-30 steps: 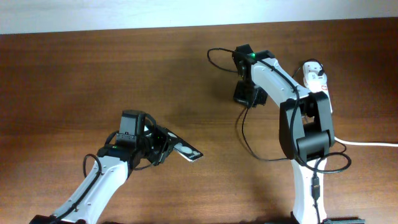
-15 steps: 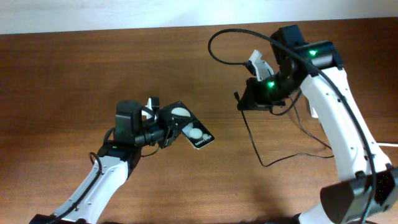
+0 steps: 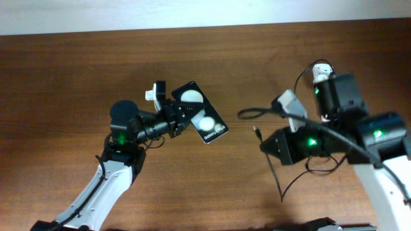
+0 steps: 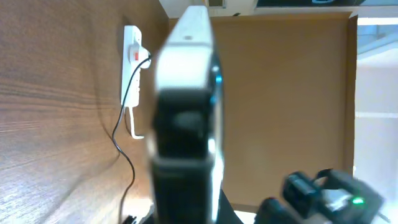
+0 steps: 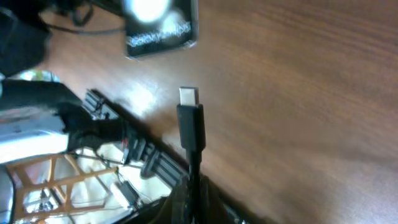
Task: Plug charger to phone and switch on socket
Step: 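Bring the cable plug up to the phone's bottom port, then push the USB-C plug into the phone port with the right gripper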
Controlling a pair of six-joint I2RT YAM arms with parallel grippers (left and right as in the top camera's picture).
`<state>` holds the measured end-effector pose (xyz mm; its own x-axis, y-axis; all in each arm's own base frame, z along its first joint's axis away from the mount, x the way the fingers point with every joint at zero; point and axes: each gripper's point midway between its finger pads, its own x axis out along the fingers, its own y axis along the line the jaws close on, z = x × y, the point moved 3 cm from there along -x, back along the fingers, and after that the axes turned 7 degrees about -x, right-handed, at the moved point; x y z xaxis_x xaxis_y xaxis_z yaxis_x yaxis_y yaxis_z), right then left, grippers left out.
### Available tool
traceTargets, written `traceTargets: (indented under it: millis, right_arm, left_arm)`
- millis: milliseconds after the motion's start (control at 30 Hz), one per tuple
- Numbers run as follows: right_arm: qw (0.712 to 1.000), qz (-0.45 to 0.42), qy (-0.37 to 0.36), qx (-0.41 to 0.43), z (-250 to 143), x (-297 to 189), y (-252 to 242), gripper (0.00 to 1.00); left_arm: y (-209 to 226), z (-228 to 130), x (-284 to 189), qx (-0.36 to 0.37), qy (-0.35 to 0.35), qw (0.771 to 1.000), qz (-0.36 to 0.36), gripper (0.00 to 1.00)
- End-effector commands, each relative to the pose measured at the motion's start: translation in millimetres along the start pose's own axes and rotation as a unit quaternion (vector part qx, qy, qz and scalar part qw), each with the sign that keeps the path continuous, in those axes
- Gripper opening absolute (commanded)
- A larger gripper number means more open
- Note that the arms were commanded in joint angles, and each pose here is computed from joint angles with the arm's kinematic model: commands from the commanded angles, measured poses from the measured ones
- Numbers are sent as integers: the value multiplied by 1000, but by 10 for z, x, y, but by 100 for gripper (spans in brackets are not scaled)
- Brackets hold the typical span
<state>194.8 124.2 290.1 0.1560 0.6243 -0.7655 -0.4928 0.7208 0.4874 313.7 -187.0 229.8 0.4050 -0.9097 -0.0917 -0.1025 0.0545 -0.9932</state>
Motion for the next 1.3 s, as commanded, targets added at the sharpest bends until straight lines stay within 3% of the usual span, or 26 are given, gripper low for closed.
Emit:
traceTargets:
  millis: [0,133,233,500,700,1133,1267]
  right_arm:
    - [1000,4,5,14,-215,164,-77,4]
    - [1000,4,14,-27,-226,303,9,4]
    - [998,-63,4,-32,-125,428,36,4]
    - [995,-15,33,-94,-142,747,485,4]
    - [998,-18,44,-44,-175,774,483,4]
    - [998,-11,50,-40,-202,772,500,4]
    - [999,-10,49,-1,-171,808,502,4]
  left_arm:
    - [-130,-38,-8,5,14,1000,-14,3]
    - [-129,-39,-8,5,15,1000,-14,4]
    - [-130,-73,-10,5,26,1000,-14,6]
    - [-132,-171,-21,38,61,997,-17,3]
    - [-132,-171,-21,37,61,997,-17,3]
    - [-132,-172,-20,16,62,998,-15,0]
    - [-132,-173,-20,16,62,998,-15,0]
